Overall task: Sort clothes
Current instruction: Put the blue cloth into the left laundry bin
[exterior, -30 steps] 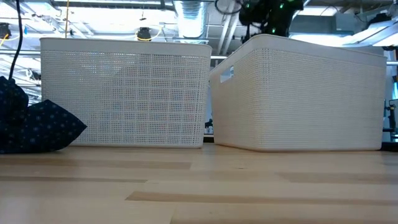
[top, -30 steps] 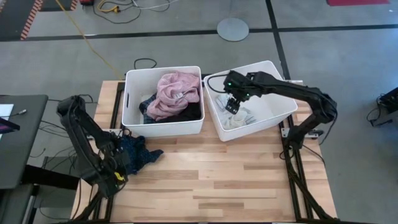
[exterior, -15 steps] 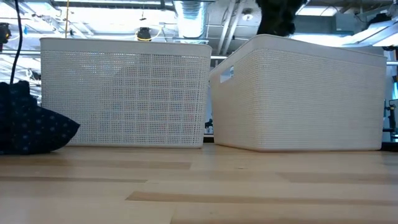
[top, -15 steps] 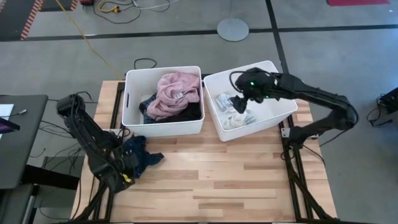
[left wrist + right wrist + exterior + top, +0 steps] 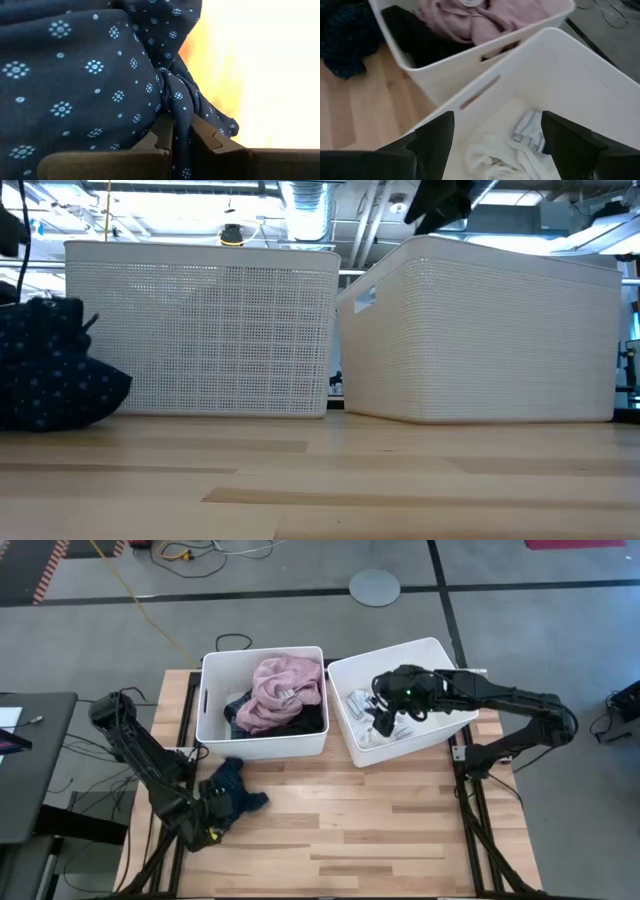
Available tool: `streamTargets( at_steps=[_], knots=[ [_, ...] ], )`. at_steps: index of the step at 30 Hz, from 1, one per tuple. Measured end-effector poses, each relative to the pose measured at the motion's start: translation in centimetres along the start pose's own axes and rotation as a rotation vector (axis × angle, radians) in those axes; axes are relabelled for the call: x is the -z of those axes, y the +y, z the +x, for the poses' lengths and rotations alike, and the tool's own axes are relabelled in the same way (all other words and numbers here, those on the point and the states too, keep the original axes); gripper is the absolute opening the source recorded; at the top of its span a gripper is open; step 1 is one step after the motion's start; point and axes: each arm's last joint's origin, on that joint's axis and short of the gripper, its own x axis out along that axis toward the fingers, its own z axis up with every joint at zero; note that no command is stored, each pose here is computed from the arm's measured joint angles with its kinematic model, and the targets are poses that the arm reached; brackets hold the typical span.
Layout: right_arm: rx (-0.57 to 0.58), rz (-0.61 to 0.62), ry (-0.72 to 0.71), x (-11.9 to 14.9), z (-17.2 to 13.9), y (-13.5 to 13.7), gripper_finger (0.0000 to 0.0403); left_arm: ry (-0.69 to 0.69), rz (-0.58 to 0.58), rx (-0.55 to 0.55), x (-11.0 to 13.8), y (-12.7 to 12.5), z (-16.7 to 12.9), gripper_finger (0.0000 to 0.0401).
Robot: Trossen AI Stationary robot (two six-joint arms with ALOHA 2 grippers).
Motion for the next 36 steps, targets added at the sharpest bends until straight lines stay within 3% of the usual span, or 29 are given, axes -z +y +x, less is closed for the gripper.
streamTargets(
  at_steps=[8,15,27,33,36],
  knots=[
    [-0.126,-0.114,-0.082,0.0,-1.1,3.7,0.0314,-0.177,0.115,0.137,-3.1,-1.9,-1.1,0.0018],
    [-0.275,-0.255,-0.145,0.4,-0.8,9.4,0.0314,-0.256,0.189,0.170,-5.4,-1.8,-0.8,0.0017],
    [-0.381,-0.541,-0.019,5.3,6.9,20.7,0.0314,-0.231,0.204,0.172,-6.7,-0.7,-0.1,0.0017],
    [-0.381,-0.567,0.011,7.1,10.5,23.2,0.0314,-0.315,0.282,0.198,-8.0,-1.4,-1.1,0.0017],
    [-0.424,-0.550,-0.026,7.6,12.3,24.4,0.0314,-0.291,0.273,0.202,-8.3,-1.0,-0.9,0.0017]
  ],
)
